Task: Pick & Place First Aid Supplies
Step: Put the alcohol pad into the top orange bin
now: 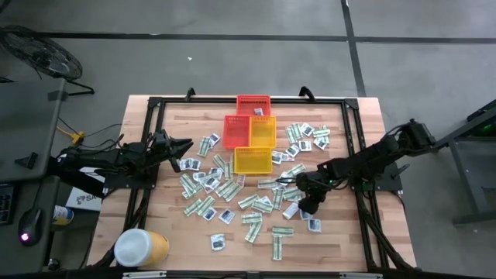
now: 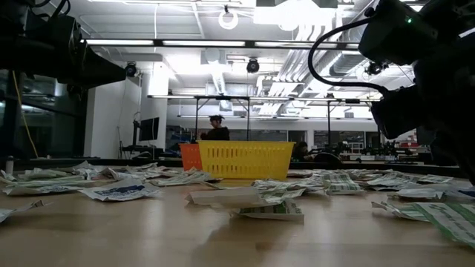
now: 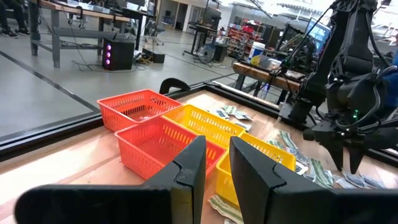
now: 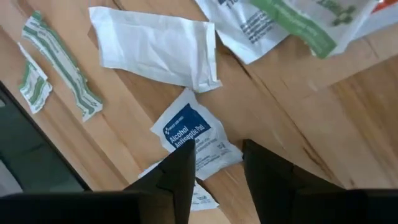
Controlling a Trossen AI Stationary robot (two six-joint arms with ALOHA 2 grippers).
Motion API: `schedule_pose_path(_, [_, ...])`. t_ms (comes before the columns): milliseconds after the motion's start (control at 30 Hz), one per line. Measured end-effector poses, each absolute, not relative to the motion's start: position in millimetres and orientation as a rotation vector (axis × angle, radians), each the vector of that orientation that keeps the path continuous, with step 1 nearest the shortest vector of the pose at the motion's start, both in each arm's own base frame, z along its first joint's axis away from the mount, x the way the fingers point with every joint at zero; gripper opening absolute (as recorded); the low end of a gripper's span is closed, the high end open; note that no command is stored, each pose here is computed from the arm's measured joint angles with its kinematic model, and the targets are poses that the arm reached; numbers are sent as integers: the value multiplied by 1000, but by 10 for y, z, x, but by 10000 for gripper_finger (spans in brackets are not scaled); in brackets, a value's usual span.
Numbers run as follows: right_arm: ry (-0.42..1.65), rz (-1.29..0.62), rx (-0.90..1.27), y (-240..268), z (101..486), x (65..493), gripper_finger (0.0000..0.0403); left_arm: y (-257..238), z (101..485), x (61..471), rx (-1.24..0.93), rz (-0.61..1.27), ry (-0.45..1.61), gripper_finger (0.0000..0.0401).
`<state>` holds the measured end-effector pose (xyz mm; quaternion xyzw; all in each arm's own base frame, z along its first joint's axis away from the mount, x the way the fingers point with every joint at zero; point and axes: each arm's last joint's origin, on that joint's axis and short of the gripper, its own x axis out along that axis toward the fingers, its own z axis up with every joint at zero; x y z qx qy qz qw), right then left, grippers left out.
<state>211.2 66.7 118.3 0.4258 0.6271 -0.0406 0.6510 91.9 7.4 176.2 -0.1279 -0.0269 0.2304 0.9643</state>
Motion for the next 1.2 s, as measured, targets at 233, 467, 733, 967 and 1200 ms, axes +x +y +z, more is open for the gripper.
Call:
schedule_pose_path(233, [1427, -136, 992, 671, 1177, 2104, 39, 74, 1761, 919, -259, 466, -54, 73])
schedule_pose_path(467, [1432, -168, 1015, 675, 1182, 2106, 4, 74, 1761, 919, -259, 466, -54, 73])
schedule_pose_path(733, [1415, -202, 980, 734, 1471, 2197, 1, 74, 1761, 919, -259, 466, -54, 73])
schedule_pose_path(967, [1409, -179, 928, 783, 1831, 2345, 0, 74, 1761, 919, -259, 466, -55, 73])
schedule_pose_path(1200, [1305, -191, 819, 656, 2245, 2540, 0, 74, 1762, 919, -259, 466, -55, 73])
